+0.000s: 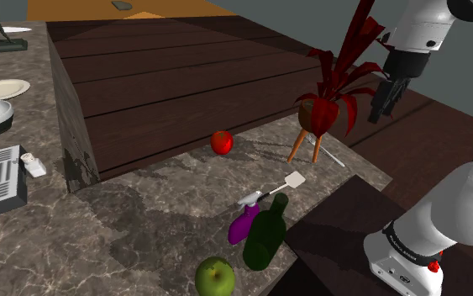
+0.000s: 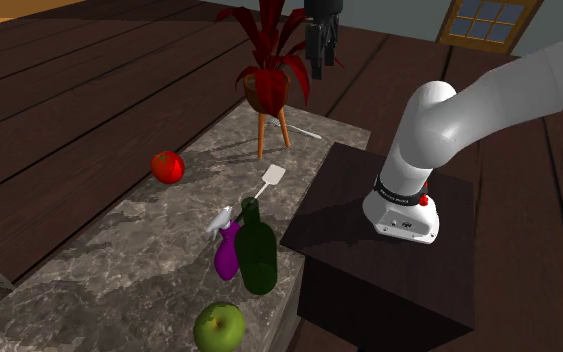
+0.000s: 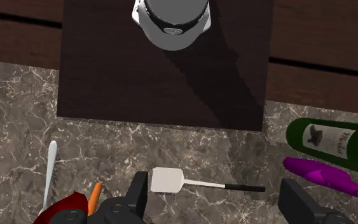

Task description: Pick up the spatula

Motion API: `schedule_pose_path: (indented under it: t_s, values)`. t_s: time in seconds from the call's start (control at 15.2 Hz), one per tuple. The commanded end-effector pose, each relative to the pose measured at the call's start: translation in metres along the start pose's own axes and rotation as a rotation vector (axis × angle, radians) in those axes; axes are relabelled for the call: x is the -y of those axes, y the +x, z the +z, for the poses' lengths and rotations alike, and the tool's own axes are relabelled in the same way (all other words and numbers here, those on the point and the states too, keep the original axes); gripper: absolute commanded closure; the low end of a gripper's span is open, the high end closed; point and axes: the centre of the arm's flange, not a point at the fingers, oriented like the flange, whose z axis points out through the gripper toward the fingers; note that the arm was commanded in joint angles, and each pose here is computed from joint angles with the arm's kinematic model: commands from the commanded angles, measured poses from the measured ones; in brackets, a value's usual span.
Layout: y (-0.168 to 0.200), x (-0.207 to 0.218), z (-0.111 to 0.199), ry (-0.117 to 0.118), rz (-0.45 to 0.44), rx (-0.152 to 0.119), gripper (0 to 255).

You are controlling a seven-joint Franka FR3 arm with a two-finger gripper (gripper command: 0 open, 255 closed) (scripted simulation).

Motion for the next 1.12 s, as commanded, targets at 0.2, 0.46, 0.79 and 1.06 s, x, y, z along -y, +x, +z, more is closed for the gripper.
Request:
schedule_pose_path:
  t_s: [0.2,0.46,0.79,1.06]
  values:
    - [0.019,-0.003,0.034,-0.015,-0.143,-0.011,0]
    - [0.044,-0.003,0.078,-0.036,-0.333,-0.025,0]
    - [0.076,0.002,0.133,-0.061,-0.571,-0.043,0]
    - [0.102,0.010,0.177,-0.081,-0.762,-0.057,0]
